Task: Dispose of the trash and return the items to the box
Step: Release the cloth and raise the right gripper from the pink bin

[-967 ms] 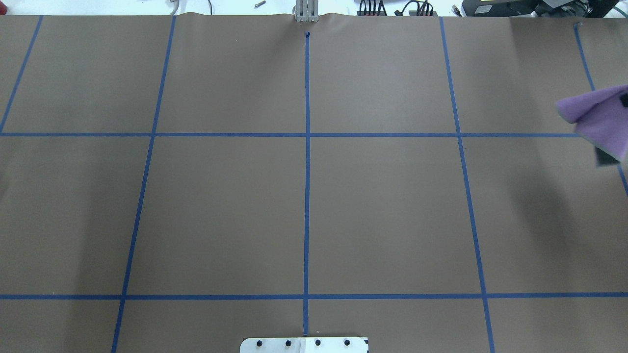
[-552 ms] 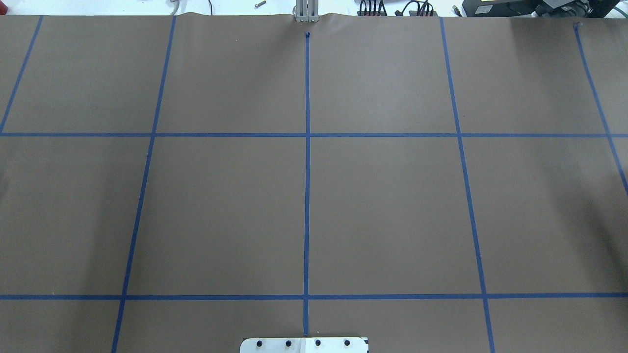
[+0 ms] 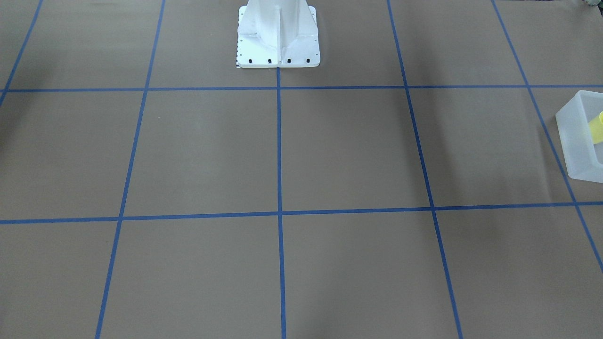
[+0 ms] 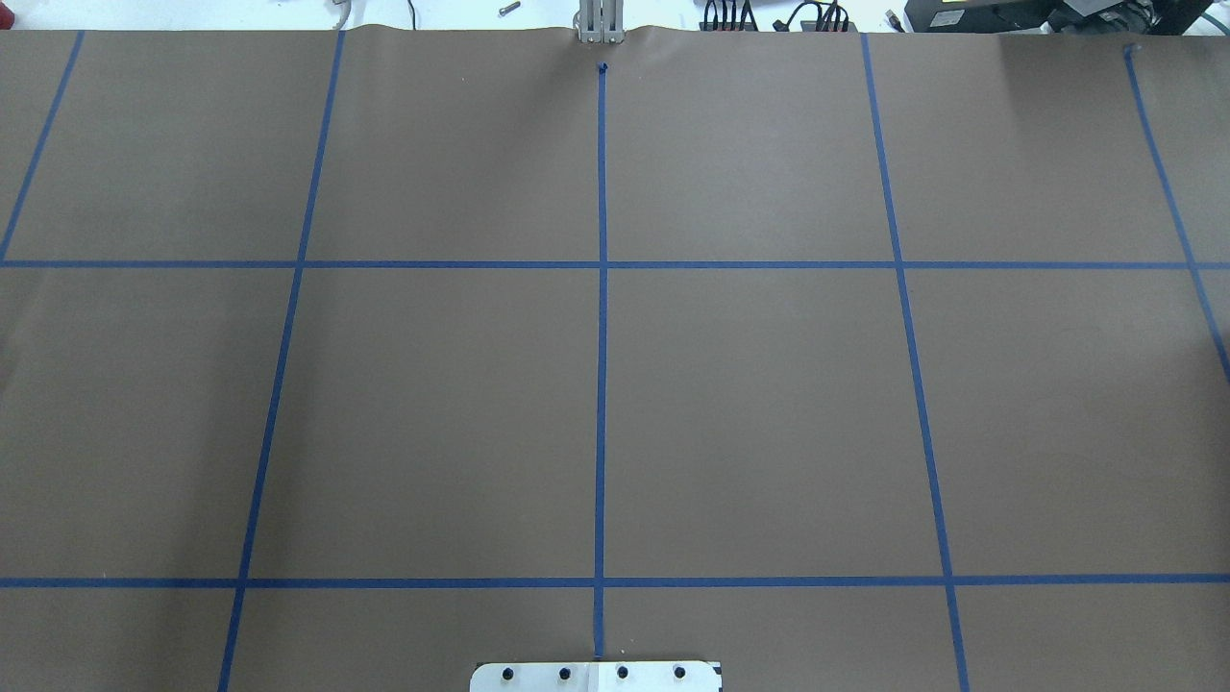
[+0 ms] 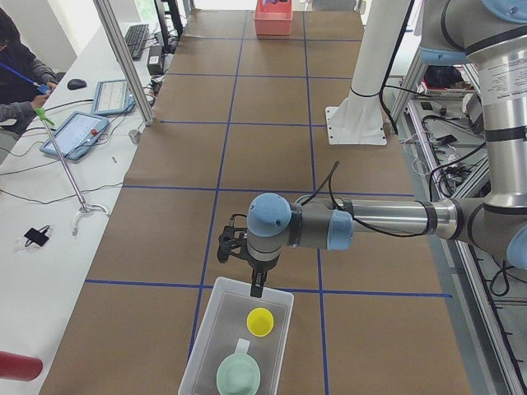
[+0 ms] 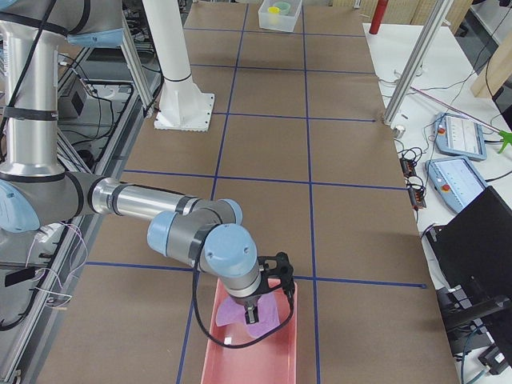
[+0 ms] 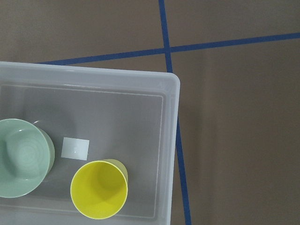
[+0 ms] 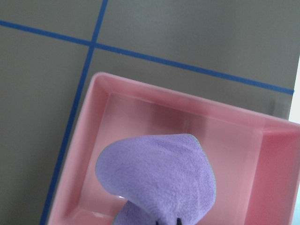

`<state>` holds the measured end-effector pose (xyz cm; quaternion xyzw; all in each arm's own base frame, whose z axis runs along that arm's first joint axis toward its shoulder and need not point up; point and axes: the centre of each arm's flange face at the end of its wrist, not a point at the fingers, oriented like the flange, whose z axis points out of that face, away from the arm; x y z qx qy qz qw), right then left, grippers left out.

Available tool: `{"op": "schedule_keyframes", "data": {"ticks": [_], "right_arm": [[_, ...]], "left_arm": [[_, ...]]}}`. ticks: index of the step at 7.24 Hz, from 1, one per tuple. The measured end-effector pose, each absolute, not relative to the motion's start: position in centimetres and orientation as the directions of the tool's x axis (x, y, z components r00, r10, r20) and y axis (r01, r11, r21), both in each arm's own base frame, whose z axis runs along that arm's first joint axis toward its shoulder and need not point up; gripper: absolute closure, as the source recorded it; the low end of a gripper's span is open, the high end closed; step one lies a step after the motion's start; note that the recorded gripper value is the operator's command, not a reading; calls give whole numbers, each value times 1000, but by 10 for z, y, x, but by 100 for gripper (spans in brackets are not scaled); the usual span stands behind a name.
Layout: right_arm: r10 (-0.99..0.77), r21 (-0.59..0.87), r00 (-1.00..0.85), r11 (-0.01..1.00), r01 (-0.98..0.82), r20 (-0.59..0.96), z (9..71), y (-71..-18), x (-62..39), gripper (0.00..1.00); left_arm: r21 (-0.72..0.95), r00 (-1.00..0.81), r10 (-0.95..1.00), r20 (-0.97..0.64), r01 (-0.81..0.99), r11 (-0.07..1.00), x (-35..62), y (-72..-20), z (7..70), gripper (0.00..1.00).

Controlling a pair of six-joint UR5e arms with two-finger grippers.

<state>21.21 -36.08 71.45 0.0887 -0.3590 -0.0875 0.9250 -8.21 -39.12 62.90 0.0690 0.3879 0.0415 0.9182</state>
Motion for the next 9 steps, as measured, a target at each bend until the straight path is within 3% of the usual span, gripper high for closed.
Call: {"op": "schedule_keyframes", "data": {"ticks": [4,9], "right_arm": [[-214,181,703,976,122,679,781,-329,202,100],[-175,164,733,983,87,658,798,-398,179,100]], "left_arm": [[175,696,142,-704,-24,984,-82,-392,622,2],[195,697,158,-700,-26,981,-81,-393,611,2]]}}
